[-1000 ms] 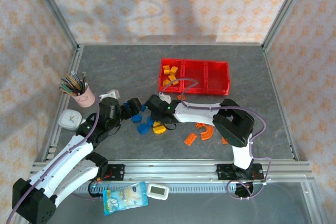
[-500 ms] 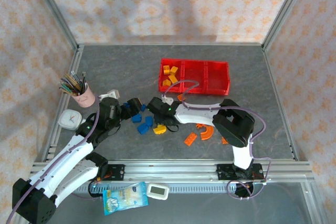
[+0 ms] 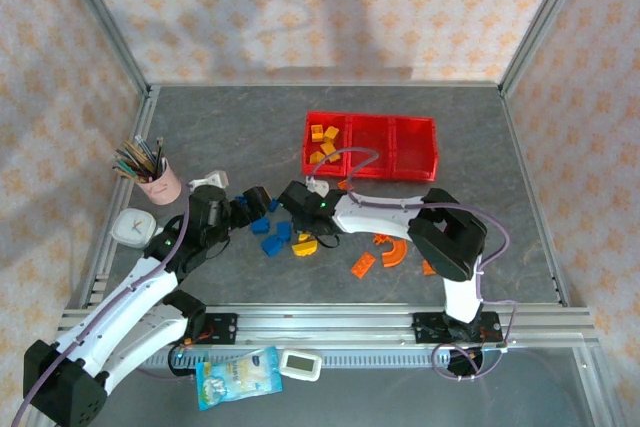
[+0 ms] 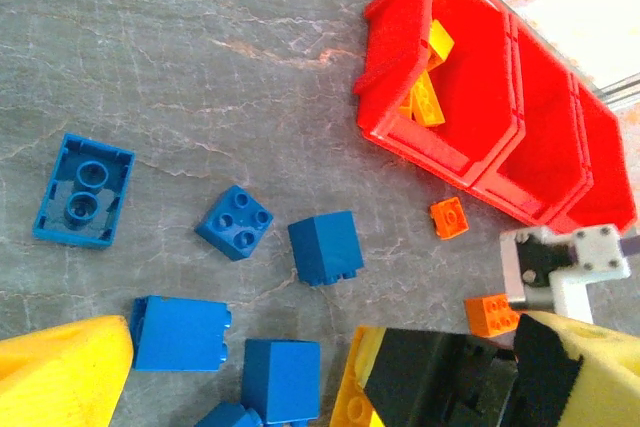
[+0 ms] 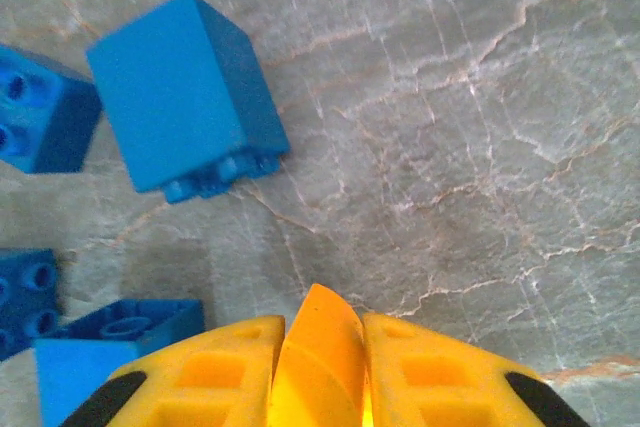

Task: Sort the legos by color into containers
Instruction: Pick up the lego from the center of the table, then place the lego in the container.

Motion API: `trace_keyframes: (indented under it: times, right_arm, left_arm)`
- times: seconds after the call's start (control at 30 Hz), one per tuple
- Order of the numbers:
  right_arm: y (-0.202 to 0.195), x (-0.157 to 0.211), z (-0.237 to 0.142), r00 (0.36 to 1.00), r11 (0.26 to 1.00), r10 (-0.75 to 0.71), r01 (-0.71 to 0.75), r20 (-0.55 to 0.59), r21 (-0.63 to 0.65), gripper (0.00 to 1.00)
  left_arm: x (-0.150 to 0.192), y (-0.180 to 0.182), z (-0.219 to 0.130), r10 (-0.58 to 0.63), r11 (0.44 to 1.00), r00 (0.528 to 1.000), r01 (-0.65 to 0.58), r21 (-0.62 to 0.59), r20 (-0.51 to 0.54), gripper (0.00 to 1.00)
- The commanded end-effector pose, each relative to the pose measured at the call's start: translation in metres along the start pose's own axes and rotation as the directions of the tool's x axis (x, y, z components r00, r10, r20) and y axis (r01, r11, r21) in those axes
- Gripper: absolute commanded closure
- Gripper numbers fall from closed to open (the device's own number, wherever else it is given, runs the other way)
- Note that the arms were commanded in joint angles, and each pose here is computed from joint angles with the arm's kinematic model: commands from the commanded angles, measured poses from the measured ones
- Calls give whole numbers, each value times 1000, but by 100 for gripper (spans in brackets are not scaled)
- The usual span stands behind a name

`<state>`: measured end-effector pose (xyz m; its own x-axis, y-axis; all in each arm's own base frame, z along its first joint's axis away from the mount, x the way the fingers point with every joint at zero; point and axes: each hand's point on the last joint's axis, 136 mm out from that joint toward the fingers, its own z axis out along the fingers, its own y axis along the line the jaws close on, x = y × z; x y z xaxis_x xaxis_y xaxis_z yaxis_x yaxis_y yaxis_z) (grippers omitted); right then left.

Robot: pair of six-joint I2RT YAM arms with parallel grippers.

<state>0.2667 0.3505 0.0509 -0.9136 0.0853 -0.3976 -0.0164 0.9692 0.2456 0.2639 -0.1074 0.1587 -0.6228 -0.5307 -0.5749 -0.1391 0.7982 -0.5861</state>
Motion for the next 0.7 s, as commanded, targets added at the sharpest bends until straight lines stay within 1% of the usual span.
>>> trace_keyframes:
  times: [0.0, 0.13, 0.27, 0.5, 0.67]
  right_arm:
    - [-1, -45, -32, 993, 1000, -1, 1, 116, -3, 78]
    - [-13, -89, -49, 981, 1000, 9, -11, 196, 9, 78]
    - [-23, -135, -61, 962, 1000, -3, -5, 273, 28, 78]
    - [-36, -194, -43, 948, 996, -47, 21, 315, 86, 78]
    - [-41, -226, -16, 948, 990, -81, 40, 307, 137, 78]
  left_arm:
    - [-13, -16, -5, -12, 999, 1000, 11, 46, 17, 1]
    - [-15, -29, -2, -19, 995, 1000, 18, 95, 13, 1]
    - [-20, -38, 4, -20, 993, 1000, 18, 117, 13, 1]
    - [-22, -60, 22, -30, 986, 999, 28, 166, 11, 1]
    - [-20, -70, 37, -47, 980, 999, 46, 196, 3, 1]
